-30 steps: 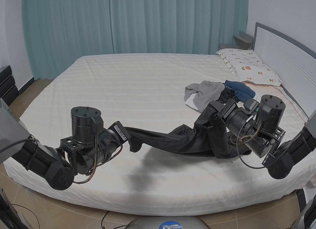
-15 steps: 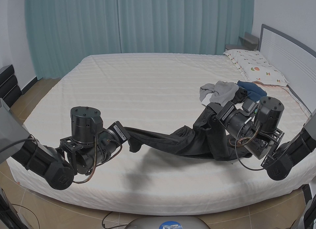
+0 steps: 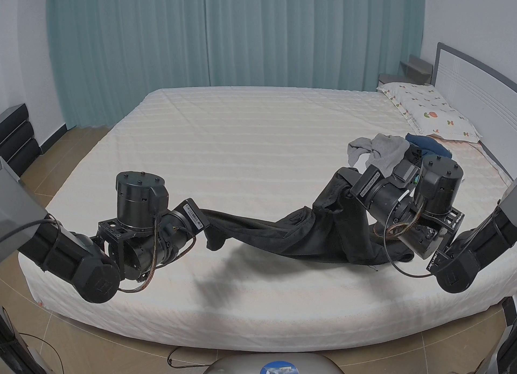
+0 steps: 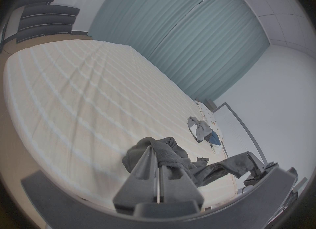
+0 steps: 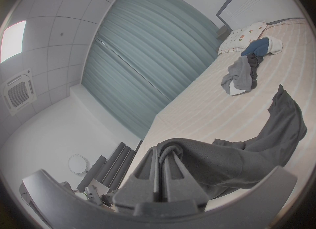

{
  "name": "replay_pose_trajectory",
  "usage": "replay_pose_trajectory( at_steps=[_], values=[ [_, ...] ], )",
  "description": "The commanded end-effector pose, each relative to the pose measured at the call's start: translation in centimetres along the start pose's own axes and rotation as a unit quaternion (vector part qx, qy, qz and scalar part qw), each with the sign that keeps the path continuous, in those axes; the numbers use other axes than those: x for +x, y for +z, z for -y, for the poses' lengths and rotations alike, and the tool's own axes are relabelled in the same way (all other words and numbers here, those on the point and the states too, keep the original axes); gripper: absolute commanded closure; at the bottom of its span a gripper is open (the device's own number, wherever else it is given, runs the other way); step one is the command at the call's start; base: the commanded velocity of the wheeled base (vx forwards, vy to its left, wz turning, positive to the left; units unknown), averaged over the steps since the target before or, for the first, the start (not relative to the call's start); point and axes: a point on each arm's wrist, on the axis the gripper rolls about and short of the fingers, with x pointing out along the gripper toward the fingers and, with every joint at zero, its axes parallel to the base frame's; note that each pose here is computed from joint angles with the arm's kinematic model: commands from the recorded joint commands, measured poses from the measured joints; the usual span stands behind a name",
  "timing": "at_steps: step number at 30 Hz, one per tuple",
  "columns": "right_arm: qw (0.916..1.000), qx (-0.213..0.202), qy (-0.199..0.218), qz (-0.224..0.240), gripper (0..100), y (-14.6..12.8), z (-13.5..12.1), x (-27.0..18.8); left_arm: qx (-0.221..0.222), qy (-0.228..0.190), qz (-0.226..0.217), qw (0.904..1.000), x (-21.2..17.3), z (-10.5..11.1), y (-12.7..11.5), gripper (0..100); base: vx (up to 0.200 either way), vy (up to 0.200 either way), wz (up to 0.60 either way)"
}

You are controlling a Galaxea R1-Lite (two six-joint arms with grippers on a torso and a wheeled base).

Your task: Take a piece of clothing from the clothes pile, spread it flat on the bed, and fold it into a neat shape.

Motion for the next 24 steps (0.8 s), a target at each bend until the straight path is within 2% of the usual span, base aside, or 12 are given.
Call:
replay_pose_trajectory(
  at_steps=[1, 6, 12, 16, 18, 22, 24],
  values=[
    [0.9999, -0.003, -0.015, -0.004, 100, 0.1, 0.6, -0.5, 0.004, 0.001, -0.007, 1.0000, -0.2, 0.1, -0.3, 100, 0.000, 0.000, 0.00],
    [0.9998, -0.004, -0.017, -0.011, 100, 0.6, -0.1, -3.2, 0.013, 0.001, -0.027, 0.9995, -1.4, -0.1, -1.4, 100, -0.200, 0.000, 0.00],
    [0.9998, -0.003, 0.004, -0.019, 100, 1.5, -1.9, -7.5, 0.024, -0.025, -0.039, 0.9986, -4.6, 1.0, -1.7, 100, -0.200, 0.000, 0.00],
    [0.9997, 0.001, 0.024, -0.003, 100, 3.0, -3.8, -10.0, 0.027, -0.035, -0.046, 0.9980, -6.9, 1.8, -1.1, 100, -0.200, 0.000, 0.00],
    [0.9989, -0.003, 0.039, 0.027, 100, 4.7, -6.0, -12.2, 0.026, -0.056, -0.037, 0.9974, -9.1, 2.8, 0.0, 100, 0.000, 0.000, 0.00],
    [0.9951, -0.018, 0.083, 0.052, 100, 7.9, -9.4, -15.4, 0.016, -0.087, -0.012, 0.9960, -11.7, 4.8, 2.6, 100, 0.000, 0.000, 0.00],
    [0.9943, -0.021, 0.087, 0.058, 100, 8.6, -10.0, -15.7, 0.015, -0.090, -0.010, 0.9958, -12.0, 5.4, 3.2, 100, 0.000, 0.000, 0.00]
  ],
)
